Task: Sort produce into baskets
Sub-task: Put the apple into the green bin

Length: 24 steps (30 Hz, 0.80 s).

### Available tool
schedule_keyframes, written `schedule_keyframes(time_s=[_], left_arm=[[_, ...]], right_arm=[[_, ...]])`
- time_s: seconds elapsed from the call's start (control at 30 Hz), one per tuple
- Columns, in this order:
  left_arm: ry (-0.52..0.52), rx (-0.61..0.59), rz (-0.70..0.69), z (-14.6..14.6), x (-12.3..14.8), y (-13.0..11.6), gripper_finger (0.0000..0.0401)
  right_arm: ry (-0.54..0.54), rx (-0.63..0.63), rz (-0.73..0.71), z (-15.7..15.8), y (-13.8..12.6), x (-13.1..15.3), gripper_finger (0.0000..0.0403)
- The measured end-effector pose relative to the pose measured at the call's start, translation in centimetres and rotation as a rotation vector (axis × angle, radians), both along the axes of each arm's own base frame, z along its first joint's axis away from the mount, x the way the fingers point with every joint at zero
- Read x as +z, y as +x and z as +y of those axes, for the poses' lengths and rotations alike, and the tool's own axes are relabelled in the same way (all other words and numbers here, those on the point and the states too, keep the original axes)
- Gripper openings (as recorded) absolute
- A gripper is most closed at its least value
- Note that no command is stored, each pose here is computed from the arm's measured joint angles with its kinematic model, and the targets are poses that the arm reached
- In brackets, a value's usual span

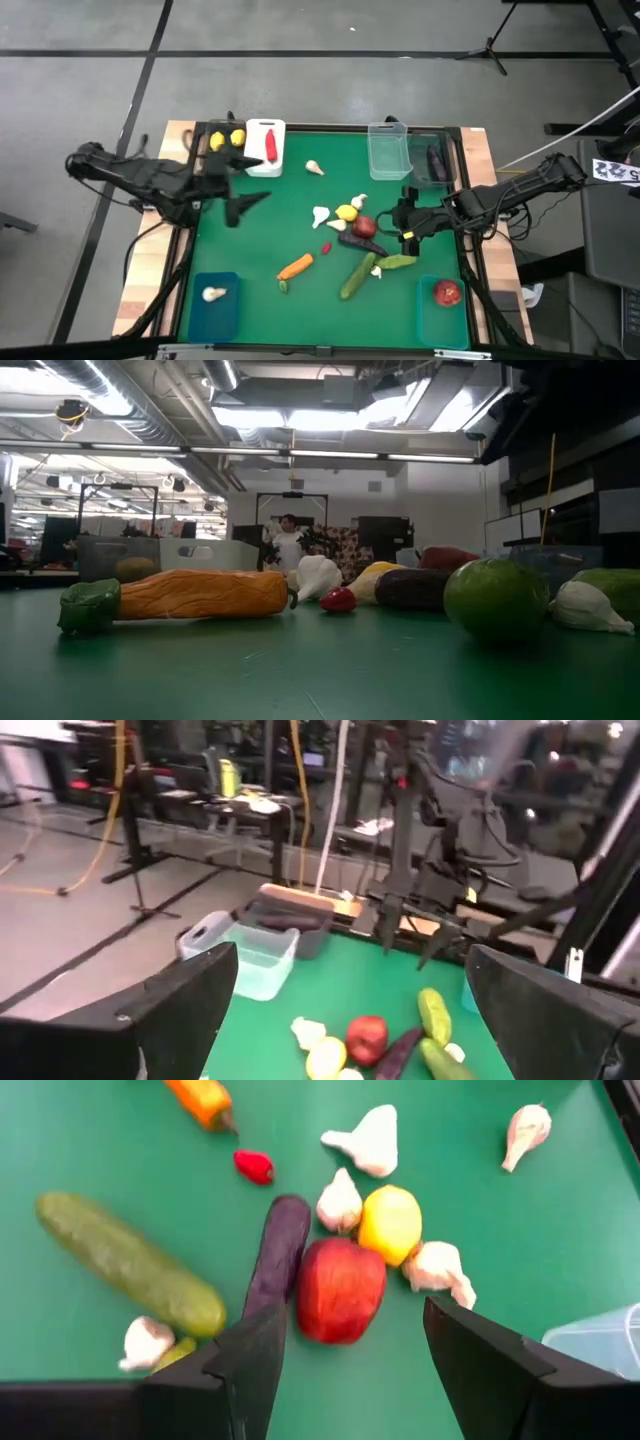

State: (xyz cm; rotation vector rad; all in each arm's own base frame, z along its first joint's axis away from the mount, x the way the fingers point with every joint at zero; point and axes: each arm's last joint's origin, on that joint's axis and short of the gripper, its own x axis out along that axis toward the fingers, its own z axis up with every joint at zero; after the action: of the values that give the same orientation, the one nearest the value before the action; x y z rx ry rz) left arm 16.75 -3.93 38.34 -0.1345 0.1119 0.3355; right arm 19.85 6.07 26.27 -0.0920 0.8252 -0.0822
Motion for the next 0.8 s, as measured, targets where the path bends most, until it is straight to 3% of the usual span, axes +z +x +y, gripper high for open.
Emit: schedule_keyframes(time_s=[0.13,0.27,0.37,0.47,0.63,0.8], left_arm=[[-0.064,0.064,-0.021,-0.2,-2.9,-2.1,0.039],[-0.173,0.093,0.029,-0.9,-8.7,-0.2,0.039],[-0.217,0.046,-0.021,-1.8,-11.5,2.4,0.039],[-0.189,0.013,-0.079,-2.8,-13.1,5.8,0.039],[-0.106,-0.023,-0.019,-3.6,-16.3,12.5,0.039],[-0.105,-0.087,0.082,-2.3,-19.3,19.3,0.039]], right_arm=[[0.049,-0.009,-0.073,-0.4,-0.1,-0.5,0.0237],[0.086,-0.013,-0.089,-0.5,-0.4,-0.5,0.0237],[0.103,-0.017,-0.1,-0.6,-0.7,-0.3,0.0237],[0.108,-0.017,-0.111,-0.6,-0.8,-0.1,0.0237],[0.127,-0.024,-0.11,-0.6,-0.8,-0.1,0.0237],[0.156,-0.009,-0.102,-0.5,-0.8,-0.1,0.0237]])
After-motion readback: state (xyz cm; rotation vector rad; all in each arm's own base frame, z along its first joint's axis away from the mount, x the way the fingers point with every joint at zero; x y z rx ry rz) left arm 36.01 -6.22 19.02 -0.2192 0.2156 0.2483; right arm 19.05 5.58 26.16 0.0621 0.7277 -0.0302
